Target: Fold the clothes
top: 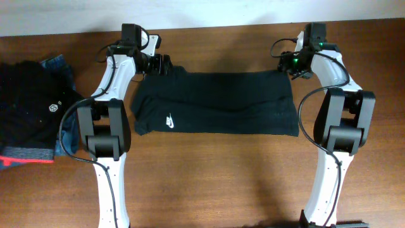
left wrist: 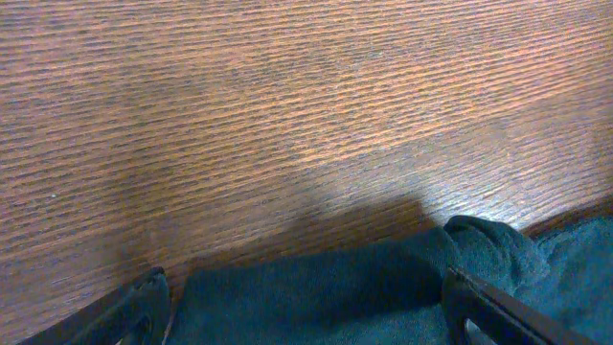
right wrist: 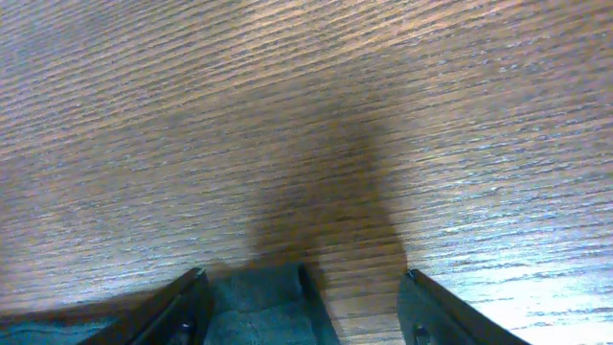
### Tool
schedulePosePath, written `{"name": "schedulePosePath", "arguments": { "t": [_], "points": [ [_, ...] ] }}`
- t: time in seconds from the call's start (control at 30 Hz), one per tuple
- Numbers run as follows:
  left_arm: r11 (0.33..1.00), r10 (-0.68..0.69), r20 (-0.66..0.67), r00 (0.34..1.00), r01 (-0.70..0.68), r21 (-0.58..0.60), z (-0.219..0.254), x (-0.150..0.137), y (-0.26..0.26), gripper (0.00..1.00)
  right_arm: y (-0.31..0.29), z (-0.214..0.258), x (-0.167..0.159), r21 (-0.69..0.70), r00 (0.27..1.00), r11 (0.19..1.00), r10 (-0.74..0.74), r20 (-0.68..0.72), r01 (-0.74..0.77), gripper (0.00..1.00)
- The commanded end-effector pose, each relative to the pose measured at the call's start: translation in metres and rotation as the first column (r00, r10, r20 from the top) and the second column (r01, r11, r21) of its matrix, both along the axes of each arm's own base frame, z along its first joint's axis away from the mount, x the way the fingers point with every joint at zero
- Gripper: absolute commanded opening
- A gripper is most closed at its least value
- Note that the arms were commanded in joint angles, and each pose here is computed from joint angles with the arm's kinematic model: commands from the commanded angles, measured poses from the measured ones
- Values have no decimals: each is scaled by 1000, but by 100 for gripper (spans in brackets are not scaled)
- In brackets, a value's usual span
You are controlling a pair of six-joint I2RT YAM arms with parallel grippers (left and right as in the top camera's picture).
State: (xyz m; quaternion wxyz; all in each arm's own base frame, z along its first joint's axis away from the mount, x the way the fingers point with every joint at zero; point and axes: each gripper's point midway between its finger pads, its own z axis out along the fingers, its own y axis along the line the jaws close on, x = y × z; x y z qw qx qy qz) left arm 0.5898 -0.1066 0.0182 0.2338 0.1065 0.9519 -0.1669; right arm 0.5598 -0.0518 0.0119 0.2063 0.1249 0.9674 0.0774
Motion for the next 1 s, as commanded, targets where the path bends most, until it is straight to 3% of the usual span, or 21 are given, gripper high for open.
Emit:
{"name": "schedulePosePath", "arguments": {
  "t": [0.0,0.6,0.97],
  "points": [
    [1000,-5,-56,998,4,-12,-25,-7,-6,90,4,-8,2,8,1000,1000,-11,-11,11,63],
    [1000,-5,-61,998,4,-11,-26,-8,-6,90,19,-47,-9,9,996,1000,7,-92,-6,38],
    [1000,-5,-61,998,4,-11,-26,-8,-6,89,8,-54,-17,-60,991,998,-22,-135,14,36]
  ]
}}
